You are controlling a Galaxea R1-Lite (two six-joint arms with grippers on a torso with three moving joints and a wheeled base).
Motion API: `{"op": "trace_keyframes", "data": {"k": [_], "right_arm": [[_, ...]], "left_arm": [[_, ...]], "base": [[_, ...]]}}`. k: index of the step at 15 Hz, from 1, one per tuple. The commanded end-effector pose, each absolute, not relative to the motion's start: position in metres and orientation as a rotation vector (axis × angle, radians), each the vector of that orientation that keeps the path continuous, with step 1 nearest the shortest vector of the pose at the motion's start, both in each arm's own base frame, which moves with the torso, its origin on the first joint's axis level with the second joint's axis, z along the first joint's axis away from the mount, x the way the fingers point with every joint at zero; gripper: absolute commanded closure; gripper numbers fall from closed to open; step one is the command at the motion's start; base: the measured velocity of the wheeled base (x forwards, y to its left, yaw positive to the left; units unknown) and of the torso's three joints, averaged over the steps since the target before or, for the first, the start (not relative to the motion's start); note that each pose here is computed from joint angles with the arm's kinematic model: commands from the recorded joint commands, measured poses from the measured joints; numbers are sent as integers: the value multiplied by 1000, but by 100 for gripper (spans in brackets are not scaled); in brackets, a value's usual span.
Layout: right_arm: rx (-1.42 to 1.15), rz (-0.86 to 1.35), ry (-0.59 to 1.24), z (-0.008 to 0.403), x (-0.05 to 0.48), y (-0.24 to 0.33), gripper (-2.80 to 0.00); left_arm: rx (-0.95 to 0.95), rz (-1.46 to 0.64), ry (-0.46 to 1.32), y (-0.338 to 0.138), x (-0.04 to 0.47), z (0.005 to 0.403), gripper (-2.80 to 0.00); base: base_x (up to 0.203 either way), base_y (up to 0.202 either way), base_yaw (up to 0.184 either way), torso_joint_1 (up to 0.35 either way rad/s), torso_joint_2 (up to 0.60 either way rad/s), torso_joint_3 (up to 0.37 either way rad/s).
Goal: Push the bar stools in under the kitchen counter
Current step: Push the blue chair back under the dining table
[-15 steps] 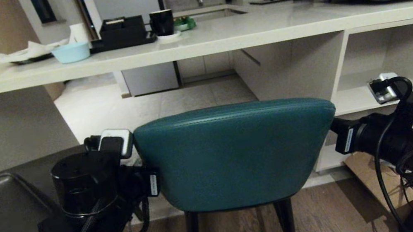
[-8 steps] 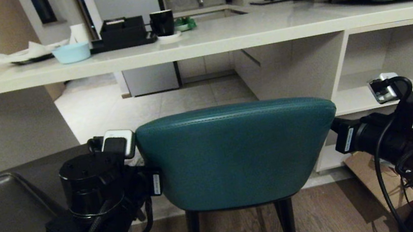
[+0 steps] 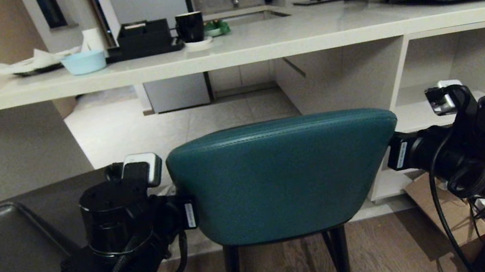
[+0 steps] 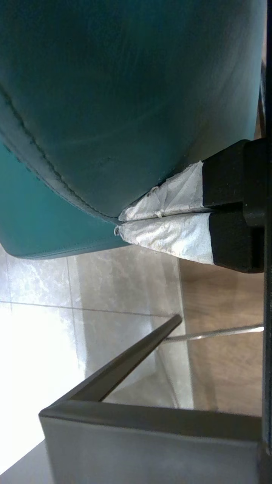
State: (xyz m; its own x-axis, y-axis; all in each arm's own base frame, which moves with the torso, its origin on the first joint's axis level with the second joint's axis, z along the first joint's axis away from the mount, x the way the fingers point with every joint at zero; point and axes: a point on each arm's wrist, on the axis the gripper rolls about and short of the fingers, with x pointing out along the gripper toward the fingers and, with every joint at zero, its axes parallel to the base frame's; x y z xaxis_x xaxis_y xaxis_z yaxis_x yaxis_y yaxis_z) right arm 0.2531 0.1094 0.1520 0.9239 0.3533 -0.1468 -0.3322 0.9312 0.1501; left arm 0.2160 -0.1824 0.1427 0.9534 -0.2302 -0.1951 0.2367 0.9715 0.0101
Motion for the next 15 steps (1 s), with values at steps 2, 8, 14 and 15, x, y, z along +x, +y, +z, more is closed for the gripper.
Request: {"op": "trace_keyframes", "data": {"k": [2,8,14,15], "right_arm": [[117,323,182,148,250,109,0],[116,341,172,151,246,112,0],[115,349,177,149,246,114,0],[115,350,177,149,246,115,0]], "left_arm": [[22,-225,202,-180,214,139,0],[28,-224,206,-179,214,139,0],[30,-225,208,-180,214,138,0],[31,-225,208,-180,214,138,0]], "base": [[0,0,0,0,0,0],[11,0,0,-1,0,0],[180,0,1,1,0,3],[189,0,-3,-3,2,3]]}}
